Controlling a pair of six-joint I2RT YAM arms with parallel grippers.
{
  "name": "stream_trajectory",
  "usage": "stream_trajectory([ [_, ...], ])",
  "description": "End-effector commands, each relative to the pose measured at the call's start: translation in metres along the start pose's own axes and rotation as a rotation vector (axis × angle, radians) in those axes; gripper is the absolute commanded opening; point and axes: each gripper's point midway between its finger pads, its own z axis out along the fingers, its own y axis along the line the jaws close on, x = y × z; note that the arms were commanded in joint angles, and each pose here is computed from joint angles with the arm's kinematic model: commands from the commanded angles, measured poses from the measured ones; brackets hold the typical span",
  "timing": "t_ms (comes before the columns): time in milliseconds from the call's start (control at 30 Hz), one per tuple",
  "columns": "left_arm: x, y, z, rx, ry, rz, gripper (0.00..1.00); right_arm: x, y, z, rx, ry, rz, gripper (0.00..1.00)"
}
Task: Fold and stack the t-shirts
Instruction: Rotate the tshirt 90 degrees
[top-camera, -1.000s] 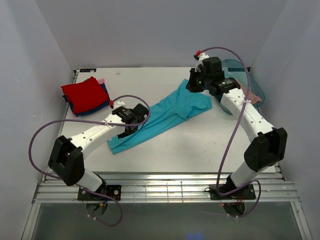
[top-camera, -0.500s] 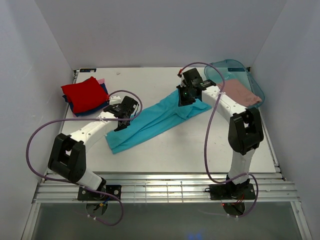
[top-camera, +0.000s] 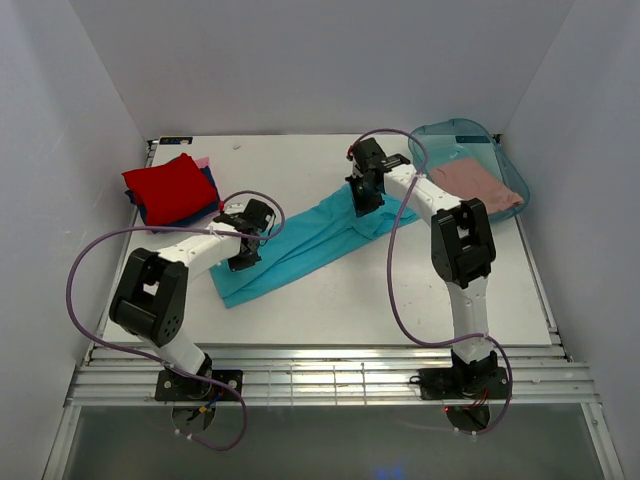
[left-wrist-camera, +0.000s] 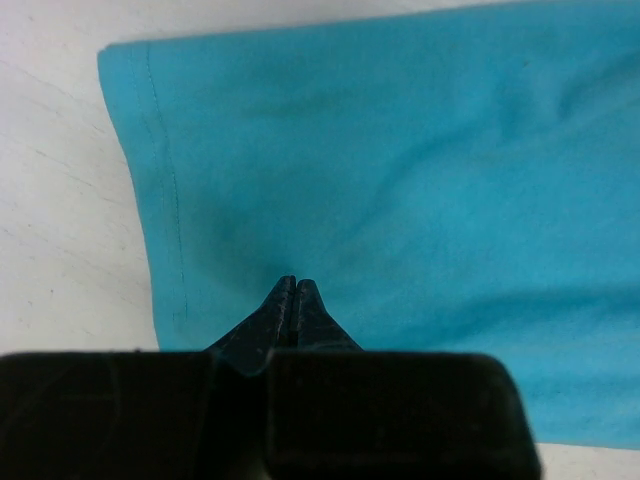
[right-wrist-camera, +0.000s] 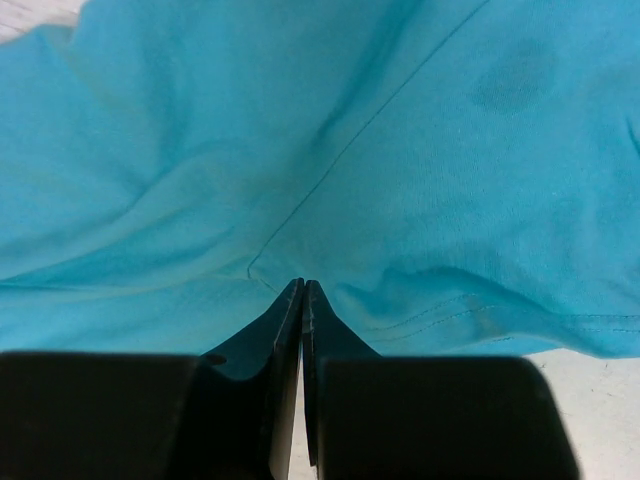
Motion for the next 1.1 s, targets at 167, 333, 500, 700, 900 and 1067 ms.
stream_trajectory([
  [167,0.019,-0.004,0.009,0.002,0.086,-0.007,0.0,0.032,-0.017,0.015,0.08,0.099,0.0,0.08],
  [333,0.034,-0.004,0.014,0.0,0.136,-0.018,0.0,0.044,-0.024,0.025,0.112,0.138,0.003,0.08],
  [500,0.053,-0.002,0.016,-0.002,0.186,-0.037,0.0,0.046,-0.027,0.032,0.126,0.153,0.004,0.08],
  [700,0.073,-0.003,0.0,0.021,0.202,-0.049,0.0,0.044,-0.028,0.045,0.141,0.168,0.006,0.08],
  [900,0.118,-0.005,-0.02,0.024,0.251,-0.056,0.0,0.024,-0.034,0.052,0.182,0.149,-0.006,0.08],
  [1067,0.154,-0.016,-0.036,0.043,0.287,-0.063,0.0,-0.002,-0.036,0.053,0.208,0.092,-0.023,0.08],
])
